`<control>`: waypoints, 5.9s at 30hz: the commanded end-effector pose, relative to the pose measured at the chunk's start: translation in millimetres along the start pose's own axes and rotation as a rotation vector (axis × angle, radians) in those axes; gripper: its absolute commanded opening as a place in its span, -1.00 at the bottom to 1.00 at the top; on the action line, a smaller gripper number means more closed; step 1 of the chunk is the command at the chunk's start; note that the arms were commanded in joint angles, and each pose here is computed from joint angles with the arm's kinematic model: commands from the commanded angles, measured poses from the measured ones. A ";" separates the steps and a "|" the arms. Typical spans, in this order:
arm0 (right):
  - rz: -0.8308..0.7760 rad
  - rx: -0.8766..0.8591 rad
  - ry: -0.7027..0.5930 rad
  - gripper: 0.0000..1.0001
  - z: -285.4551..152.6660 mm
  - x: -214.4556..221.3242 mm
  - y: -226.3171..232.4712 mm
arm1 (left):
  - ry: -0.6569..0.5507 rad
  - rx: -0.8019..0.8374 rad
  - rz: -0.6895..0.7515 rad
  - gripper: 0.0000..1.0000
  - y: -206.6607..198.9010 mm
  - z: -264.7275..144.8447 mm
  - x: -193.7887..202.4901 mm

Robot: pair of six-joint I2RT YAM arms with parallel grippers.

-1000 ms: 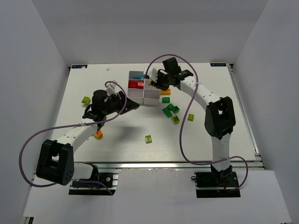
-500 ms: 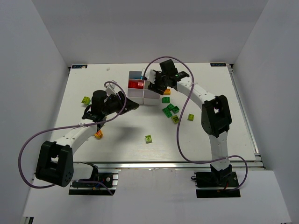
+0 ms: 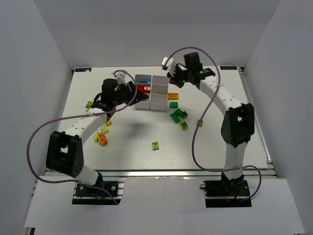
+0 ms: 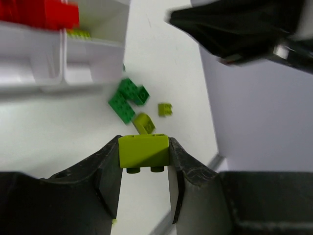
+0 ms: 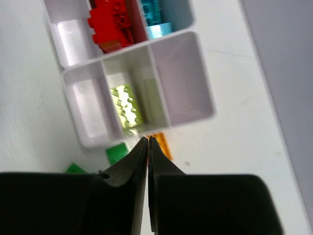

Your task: Sort the legos into containers by color

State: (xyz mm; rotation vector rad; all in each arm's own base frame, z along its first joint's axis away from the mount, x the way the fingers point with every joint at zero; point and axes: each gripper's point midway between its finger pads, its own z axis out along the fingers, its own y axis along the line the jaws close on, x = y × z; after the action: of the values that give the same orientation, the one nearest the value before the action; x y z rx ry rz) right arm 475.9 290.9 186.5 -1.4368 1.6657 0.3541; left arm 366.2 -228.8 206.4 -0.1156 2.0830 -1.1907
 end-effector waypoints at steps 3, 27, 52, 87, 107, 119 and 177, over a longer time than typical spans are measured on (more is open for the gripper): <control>0.054 0.037 -0.154 -0.94 -77.1 -40.9 -15.3 | 0.016 -0.117 0.148 -0.86 -2.9 46.1 -32.0; 0.210 0.069 -0.148 0.75 -119.6 -6.9 -13.1 | -0.003 -0.607 0.480 -0.18 23.8 143.9 -54.3; 0.359 0.039 -0.078 0.39 -127.9 38.7 11.6 | -0.232 -0.465 0.481 0.43 -65.5 100.9 -117.5; 0.629 0.043 0.459 0.37 -41.5 152.3 138.8 | -0.440 -0.690 0.069 0.96 65.8 -145.9 -53.0; 0.635 0.027 0.505 -0.32 -32.4 165.1 148.5 | -0.465 -0.718 0.053 0.96 71.9 -159.7 -43.7; 0.338 -0.294 0.299 -1.00 -71.0 95.8 166.1 | -0.467 -0.739 0.071 0.96 76.4 -159.5 -46.3; -0.038 -0.039 -0.204 0.79 -9.0 -61.6 9.9 | -0.377 -0.822 0.006 0.29 114.8 -157.7 -60.3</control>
State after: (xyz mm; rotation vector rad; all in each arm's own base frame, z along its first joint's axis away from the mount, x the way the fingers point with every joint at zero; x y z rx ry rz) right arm 478.2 333.3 172.5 -1.3874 1.6253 0.4545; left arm 337.7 -32.9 197.2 -0.6662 2.0474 -0.1945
